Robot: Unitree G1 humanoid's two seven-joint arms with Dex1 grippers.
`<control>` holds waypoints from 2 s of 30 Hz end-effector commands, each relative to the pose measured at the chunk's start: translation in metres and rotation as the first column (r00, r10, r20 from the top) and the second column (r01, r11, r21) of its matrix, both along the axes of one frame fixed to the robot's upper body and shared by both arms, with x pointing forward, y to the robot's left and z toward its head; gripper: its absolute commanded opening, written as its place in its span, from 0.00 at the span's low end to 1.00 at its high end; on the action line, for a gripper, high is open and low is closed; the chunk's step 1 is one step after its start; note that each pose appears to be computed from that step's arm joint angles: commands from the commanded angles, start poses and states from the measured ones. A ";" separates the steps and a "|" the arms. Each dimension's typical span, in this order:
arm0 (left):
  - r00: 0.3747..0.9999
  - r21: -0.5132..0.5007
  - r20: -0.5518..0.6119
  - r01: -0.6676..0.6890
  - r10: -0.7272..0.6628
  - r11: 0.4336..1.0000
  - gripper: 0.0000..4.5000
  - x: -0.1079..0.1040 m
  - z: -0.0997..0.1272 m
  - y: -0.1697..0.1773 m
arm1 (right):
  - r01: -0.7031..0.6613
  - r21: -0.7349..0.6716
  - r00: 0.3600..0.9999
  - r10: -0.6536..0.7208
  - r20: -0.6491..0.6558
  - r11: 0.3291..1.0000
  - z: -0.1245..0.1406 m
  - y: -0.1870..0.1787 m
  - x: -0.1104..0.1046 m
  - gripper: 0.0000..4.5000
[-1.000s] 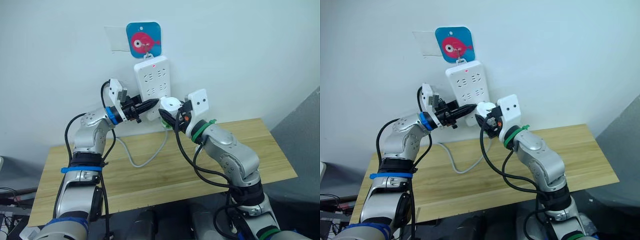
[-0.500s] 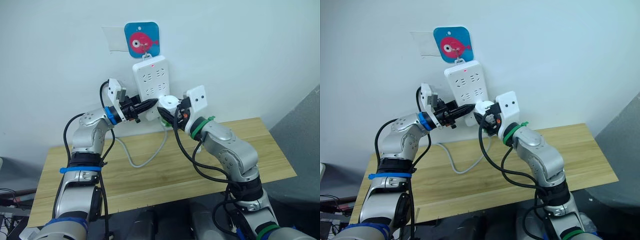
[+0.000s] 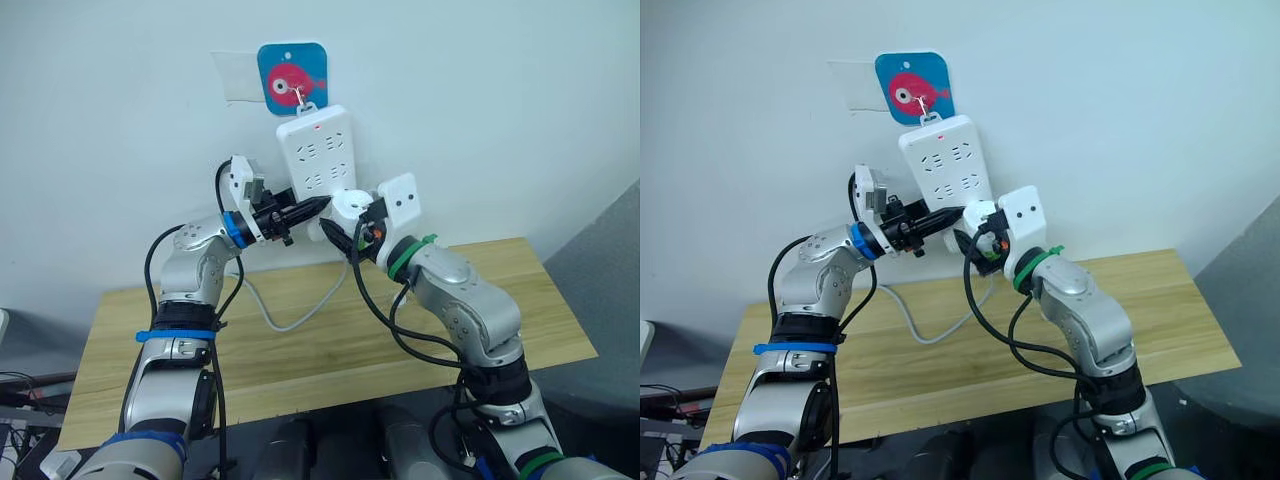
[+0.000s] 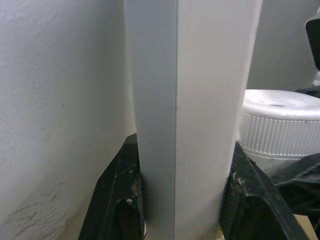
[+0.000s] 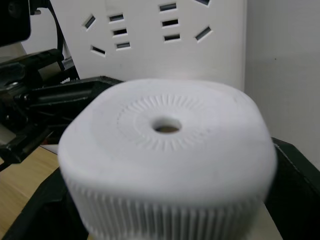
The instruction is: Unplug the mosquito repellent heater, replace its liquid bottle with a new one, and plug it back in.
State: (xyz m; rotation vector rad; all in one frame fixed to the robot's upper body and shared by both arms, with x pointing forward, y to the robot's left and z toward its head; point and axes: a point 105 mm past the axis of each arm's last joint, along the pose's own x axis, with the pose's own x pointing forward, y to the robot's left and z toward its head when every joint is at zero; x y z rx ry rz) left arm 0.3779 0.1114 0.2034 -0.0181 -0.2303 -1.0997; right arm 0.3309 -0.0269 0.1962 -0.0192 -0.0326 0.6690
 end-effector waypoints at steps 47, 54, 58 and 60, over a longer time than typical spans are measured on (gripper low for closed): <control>0.994 0.180 0.076 -0.089 0.076 0.980 0.99 -0.063 0.013 0.060 | -0.298 -0.041 0.953 0.299 0.043 0.954 0.001 -0.014 -0.042 0.00; 0.994 0.201 0.109 -0.020 -0.002 0.979 0.99 -0.114 0.001 0.029 | -0.313 -0.056 0.947 0.316 0.052 0.948 -0.004 -0.003 -0.034 0.00; 0.993 0.179 0.116 -0.038 0.018 0.983 0.99 -0.119 0.000 0.024 | -0.311 -0.067 0.947 0.315 0.055 0.948 -0.006 0.002 -0.032 0.00; 0.994 0.168 0.109 -0.043 0.025 0.985 0.99 -0.123 -0.003 0.022 | -0.293 -0.071 0.953 0.297 0.060 0.953 -0.007 0.002 -0.028 0.00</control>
